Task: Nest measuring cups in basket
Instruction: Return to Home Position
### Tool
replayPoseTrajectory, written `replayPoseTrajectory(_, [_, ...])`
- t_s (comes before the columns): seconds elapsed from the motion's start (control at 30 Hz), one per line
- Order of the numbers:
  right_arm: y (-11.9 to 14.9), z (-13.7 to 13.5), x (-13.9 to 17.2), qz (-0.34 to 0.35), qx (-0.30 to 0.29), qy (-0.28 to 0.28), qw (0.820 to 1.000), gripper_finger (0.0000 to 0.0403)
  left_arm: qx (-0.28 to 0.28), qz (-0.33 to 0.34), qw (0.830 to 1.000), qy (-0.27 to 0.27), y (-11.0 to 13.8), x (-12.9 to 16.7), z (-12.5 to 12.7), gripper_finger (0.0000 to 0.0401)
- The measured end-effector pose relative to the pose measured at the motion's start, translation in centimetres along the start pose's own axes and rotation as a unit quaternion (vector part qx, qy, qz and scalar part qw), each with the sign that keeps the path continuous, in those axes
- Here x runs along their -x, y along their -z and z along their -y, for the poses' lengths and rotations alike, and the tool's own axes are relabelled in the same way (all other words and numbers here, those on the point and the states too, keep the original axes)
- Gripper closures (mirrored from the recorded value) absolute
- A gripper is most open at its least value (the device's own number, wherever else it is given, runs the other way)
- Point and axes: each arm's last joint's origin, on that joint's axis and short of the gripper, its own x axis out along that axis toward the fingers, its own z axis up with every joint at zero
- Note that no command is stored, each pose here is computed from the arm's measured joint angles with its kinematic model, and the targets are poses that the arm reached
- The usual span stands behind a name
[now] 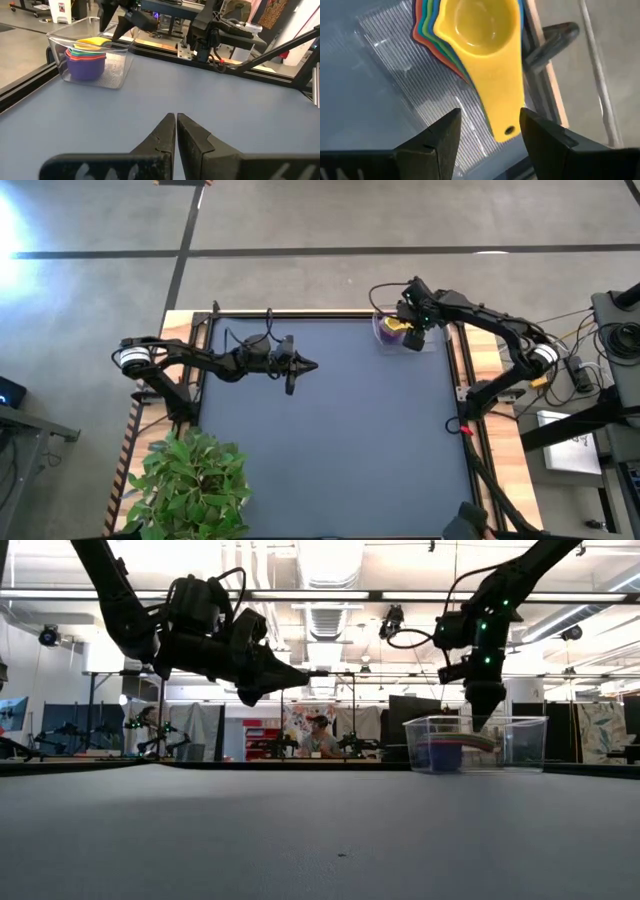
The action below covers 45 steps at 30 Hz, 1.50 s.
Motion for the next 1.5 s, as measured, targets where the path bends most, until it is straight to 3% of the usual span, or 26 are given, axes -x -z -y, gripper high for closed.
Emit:
replayPoseTrajectory(0.2, [0.4,0.2,2.7,0.039,-0.052,0.021,0.998,0.0212,0.001,-0.002,1.0,0.0,0.0,0.0,0.0,0.0401])
replayPoseTrajectory(0.33, [0.6,0.2,5.9,0.133,-0.097,-0.014,0.986,0.0224,0.005,-0.003,1.0,0.0,0.1,0.0,0.0,0.0401])
replayPoseTrajectory(0.53, [1.6,-1.0,10.2,0.303,-0.128,-0.086,0.94,0.0263,0.006,0.0,1.0,0.018,-0.2,0.2,0.2,0.0401])
replayPoseTrajectory(0.7, [3.2,-3.5,11.9,0.418,-0.123,-0.087,0.896,0.0314,0.007,0.018,0.999,0.049,-1.3,1.0,0.7,0.0401])
replayPoseTrajectory(0.87, [4.8,-6.3,11.7,0.518,-0.101,-0.091,0.844,0.0355,0.001,0.048,0.997,0.056,-2.2,2.9,1.5,0.0401])
replayPoseTrajectory(1.03, [6.2,-8.0,10.6,0.563,-0.094,-0.103,0.815,0.0367,-0.01,0.088,0.994,0.057,-2.9,5.7,2.2,0.0401])
replayPoseTrajectory(1.3, [8.2,-9.1,9.4,0.594,-0.086,-0.093,0.795,0.0368,-0.014,0.144,0.989,0.038,-2.8,10.4,2.6,0.0401])
replayPoseTrajectory(1.43, [10.2,-9.3,11.3,0.646,-0.08,-0.071,0.755,0.0368,-0.005,0.165,0.986,0.025,-2.2,12.3,2.6,0.0401])
replayPoseTrajectory(1.5, [11.0,-9.4,11.9,0.659,-0.078,-0.061,0.745,0.0368,-0.004,0.172,0.985,0.019,-1.8,13.0,2.5,0.0401])
